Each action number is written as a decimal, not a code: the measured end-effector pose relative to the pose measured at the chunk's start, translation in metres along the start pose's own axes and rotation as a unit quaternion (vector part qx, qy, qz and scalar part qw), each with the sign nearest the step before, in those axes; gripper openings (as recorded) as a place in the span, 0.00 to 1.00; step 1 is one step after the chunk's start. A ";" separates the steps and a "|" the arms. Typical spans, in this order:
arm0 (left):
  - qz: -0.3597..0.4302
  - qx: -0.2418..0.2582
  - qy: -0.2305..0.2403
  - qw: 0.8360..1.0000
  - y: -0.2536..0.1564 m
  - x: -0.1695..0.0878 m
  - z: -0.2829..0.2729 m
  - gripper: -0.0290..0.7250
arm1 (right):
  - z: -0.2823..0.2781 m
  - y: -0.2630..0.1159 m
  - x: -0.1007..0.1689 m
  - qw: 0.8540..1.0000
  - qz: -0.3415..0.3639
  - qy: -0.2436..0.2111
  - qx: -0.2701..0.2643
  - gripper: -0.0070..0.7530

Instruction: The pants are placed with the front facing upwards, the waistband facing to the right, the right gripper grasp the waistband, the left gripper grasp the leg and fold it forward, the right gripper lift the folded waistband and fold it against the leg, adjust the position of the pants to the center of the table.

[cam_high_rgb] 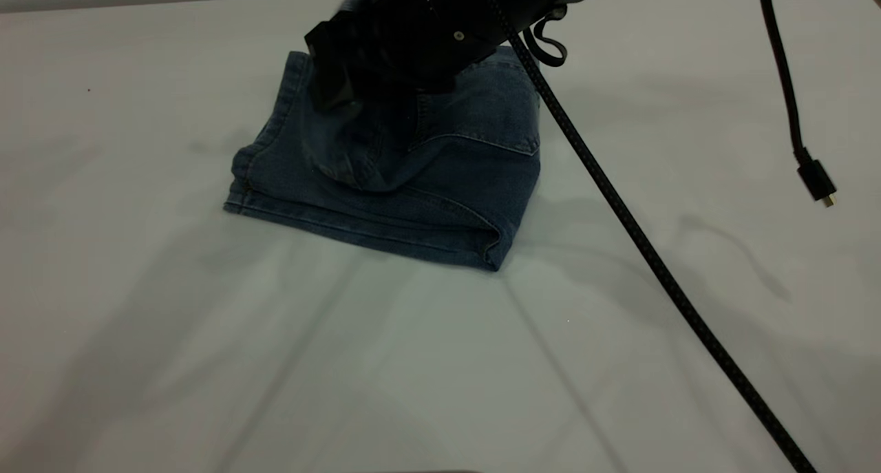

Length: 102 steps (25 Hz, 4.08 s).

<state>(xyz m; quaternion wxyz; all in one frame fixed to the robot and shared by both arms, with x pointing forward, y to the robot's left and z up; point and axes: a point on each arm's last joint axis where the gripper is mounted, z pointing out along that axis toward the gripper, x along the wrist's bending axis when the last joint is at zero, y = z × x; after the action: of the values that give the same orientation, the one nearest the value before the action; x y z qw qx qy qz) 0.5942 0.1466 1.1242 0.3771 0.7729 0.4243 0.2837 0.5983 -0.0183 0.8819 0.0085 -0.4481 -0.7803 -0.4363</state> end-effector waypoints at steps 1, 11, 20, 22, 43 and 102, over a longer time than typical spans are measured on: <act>0.000 0.004 -0.001 1.000 -0.001 0.000 0.000 0.38 | 0.000 0.001 -0.001 1.000 0.004 -0.004 0.000 0.66; 0.000 0.026 -0.005 1.000 -0.005 -0.001 0.000 0.38 | -0.039 0.020 -0.005 0.999 0.007 -0.017 0.046 0.83; 0.000 0.042 -0.008 0.999 -0.008 -0.002 0.000 0.38 | -0.081 0.028 -0.034 0.993 0.006 -0.053 0.110 0.76; 0.000 0.048 -0.009 0.999 -0.009 -0.002 0.000 0.38 | -0.082 0.027 -0.034 0.992 -0.001 -0.055 0.115 0.76; 0.088 0.307 -0.212 0.924 -0.141 -0.095 0.145 0.38 | -0.233 0.070 -0.114 0.982 0.084 -0.167 0.005 0.76; -0.111 0.375 -0.013 0.920 -0.199 -0.070 0.194 0.38 | -0.232 0.055 -0.101 0.985 0.097 -0.106 0.092 0.76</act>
<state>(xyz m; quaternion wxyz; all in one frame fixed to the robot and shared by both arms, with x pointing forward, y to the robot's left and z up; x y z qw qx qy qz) 0.6194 0.0901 0.8444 0.0945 0.8093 0.5775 0.0505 0.6104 -0.2358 1.0213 0.0093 -0.5625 -0.7666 -0.3095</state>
